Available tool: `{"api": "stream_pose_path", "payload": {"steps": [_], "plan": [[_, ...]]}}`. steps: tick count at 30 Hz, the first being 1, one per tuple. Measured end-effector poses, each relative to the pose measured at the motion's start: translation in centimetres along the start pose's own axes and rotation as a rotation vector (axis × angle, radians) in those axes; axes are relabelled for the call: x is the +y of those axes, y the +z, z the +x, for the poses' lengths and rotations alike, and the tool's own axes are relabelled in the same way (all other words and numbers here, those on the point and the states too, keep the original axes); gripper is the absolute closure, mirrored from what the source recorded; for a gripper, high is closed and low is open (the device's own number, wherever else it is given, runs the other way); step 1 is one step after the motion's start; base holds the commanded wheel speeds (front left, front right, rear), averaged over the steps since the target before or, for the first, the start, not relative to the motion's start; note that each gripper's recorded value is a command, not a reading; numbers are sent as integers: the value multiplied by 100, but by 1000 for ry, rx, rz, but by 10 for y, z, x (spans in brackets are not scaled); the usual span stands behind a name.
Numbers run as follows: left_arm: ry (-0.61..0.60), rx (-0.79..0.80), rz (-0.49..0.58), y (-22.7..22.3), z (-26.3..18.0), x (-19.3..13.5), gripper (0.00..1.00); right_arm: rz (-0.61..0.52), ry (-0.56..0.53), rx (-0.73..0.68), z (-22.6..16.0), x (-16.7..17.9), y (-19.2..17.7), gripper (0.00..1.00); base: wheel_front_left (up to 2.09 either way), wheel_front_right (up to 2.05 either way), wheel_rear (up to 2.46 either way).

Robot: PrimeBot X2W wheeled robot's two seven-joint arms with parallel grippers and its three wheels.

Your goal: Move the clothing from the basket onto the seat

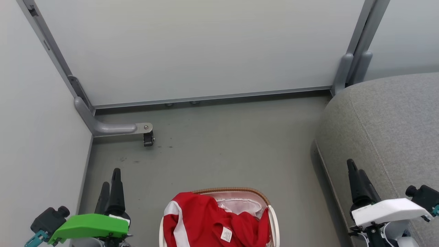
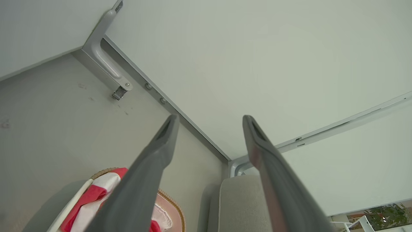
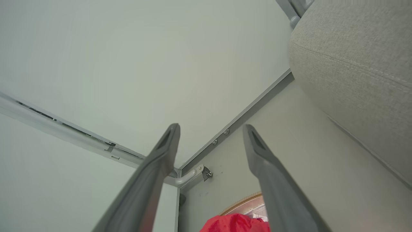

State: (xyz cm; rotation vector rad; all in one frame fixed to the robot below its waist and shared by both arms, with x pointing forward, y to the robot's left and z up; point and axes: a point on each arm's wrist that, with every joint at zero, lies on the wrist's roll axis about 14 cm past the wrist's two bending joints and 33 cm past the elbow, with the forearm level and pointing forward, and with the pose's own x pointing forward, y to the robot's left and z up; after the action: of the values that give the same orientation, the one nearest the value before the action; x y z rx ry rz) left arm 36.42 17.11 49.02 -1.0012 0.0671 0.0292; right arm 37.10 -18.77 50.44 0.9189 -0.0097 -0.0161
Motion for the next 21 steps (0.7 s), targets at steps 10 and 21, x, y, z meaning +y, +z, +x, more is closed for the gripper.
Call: {"api": "stream_pose_path", "payload": {"steps": [10, 21], "plan": [[-14, -7, 159, -3, -7, -2, 0, -219, 34, 29, -5, 7, -11, 0, 0, 0, 0], [0, -1, 324, -9, -14, 6, 0, -377, 66, 18, -6, 13, -11, 0, 0, 0, 0]]}}
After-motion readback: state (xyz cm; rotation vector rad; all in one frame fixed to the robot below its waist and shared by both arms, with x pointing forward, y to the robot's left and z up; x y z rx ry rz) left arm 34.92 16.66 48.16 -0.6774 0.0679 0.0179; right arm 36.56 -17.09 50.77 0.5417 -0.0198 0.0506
